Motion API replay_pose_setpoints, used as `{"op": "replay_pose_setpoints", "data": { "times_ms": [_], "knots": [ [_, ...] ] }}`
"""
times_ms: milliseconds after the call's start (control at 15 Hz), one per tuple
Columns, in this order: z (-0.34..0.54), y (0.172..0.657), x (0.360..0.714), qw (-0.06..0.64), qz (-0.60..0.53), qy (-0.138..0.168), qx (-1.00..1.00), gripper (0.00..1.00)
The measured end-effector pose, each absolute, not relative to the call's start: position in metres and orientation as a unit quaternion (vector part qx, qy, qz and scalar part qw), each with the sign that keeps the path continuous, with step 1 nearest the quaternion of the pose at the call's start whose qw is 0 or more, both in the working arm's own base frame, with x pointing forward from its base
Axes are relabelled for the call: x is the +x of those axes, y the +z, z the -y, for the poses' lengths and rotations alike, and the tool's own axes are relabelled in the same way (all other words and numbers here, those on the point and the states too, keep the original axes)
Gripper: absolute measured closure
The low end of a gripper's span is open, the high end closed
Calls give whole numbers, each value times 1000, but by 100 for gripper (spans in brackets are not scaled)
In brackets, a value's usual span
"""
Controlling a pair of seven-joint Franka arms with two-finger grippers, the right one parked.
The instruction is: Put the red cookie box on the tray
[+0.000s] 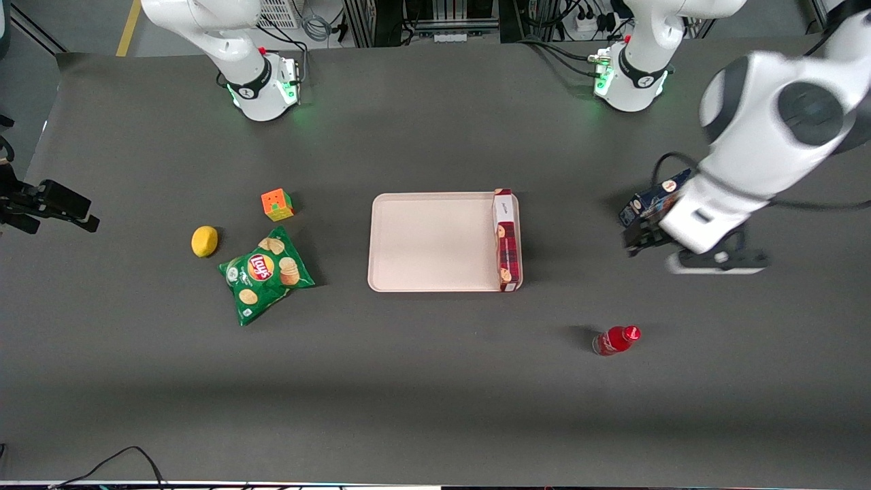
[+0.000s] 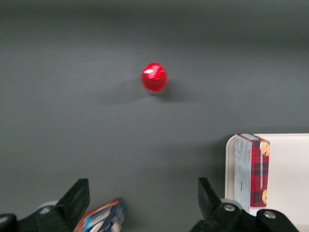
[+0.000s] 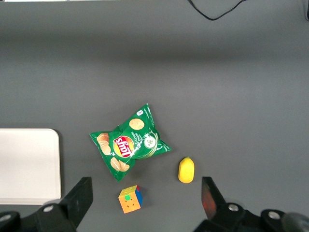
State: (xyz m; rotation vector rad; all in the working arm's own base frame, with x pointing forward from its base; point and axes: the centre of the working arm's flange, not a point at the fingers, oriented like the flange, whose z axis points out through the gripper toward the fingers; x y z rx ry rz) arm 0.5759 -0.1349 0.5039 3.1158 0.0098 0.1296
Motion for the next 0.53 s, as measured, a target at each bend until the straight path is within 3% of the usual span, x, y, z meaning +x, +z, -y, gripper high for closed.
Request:
{"op": "replay_pose_setpoints", "data": {
  "times_ms": [533],
  "knots": [
    [18, 590, 537, 9, -17, 48, 999, 0]
  ]
}}
